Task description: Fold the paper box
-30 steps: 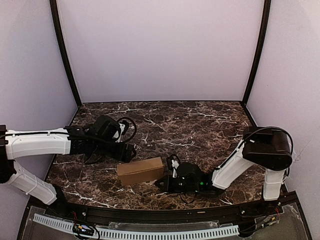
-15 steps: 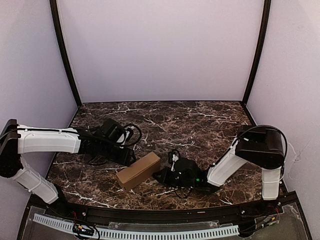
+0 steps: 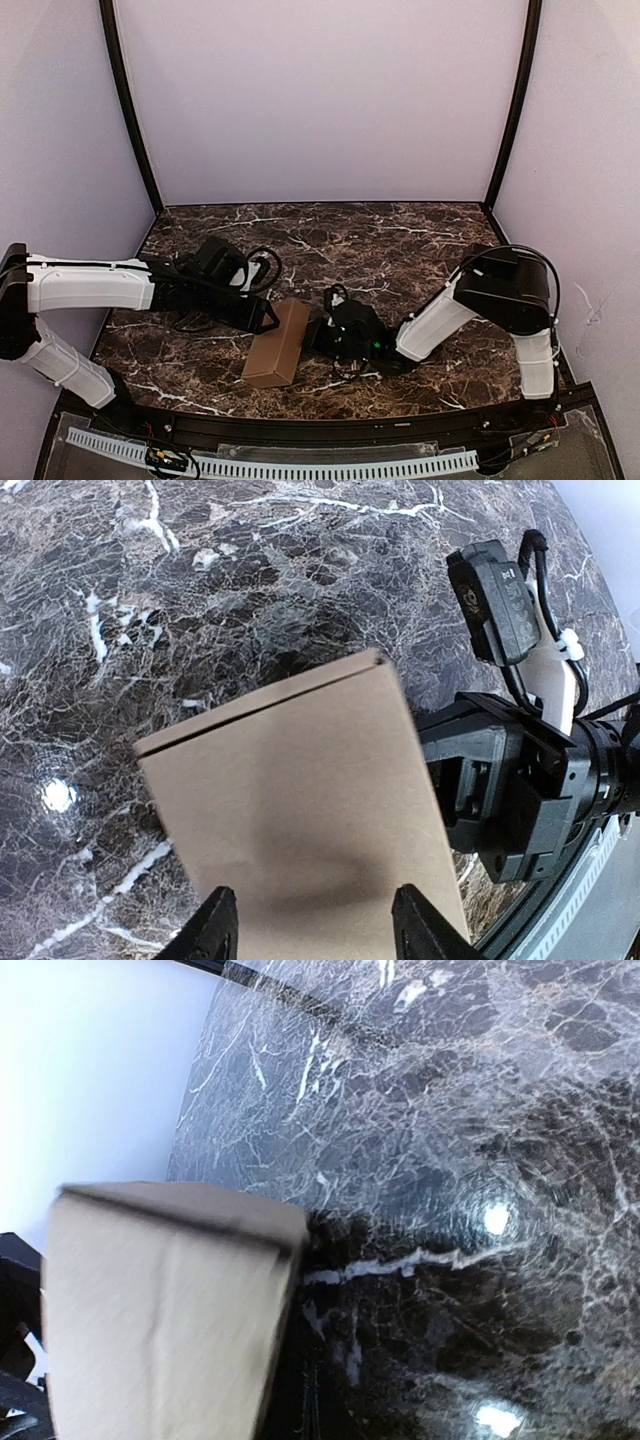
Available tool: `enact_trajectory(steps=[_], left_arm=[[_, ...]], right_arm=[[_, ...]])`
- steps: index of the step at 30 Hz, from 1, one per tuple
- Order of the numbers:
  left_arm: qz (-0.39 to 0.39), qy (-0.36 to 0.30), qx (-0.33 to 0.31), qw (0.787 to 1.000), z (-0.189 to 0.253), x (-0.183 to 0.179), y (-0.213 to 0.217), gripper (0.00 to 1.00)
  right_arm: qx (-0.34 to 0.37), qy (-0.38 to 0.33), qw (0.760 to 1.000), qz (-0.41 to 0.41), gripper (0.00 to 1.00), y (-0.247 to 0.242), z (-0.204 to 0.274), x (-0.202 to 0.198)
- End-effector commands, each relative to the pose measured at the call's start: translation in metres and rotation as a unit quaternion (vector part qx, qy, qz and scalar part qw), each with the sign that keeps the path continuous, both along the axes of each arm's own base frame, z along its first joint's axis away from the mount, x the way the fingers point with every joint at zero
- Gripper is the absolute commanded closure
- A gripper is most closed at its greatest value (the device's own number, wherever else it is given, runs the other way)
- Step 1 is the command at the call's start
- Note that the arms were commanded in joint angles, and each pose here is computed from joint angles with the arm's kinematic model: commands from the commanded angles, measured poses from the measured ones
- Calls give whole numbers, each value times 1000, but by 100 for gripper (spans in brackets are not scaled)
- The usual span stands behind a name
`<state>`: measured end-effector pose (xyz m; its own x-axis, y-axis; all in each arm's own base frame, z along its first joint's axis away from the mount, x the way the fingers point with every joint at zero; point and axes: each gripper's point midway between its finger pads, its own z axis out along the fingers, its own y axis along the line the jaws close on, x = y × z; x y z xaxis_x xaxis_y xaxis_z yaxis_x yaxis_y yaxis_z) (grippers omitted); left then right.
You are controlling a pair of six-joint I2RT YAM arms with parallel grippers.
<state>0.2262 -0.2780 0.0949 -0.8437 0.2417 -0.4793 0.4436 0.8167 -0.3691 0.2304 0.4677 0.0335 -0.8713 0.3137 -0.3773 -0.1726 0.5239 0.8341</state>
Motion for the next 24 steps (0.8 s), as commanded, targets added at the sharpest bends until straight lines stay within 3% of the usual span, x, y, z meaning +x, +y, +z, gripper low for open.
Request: enact_trajectory(steps=[1,9,16,20,24], left_arm=[[1,3,-17,1000,3,-4,-4,47],[11,-11,-6,1000,2,1,0,47],[32,-47,18,998,14,9,16,43],[45,-75,37,995,27,13,29,35],[51,-107,49,992,45,15,40,24]], right_arm=[[-35,-3,999,0,100,-10,-20,6],[-83,-15,996,-28,100,-69,-30,9],[-134,-68,989,-6,100,-82,-15,10],[-176,-106,979,7,100,-92,-1,12],[-228,-157,961,10,88,-105,25,18]])
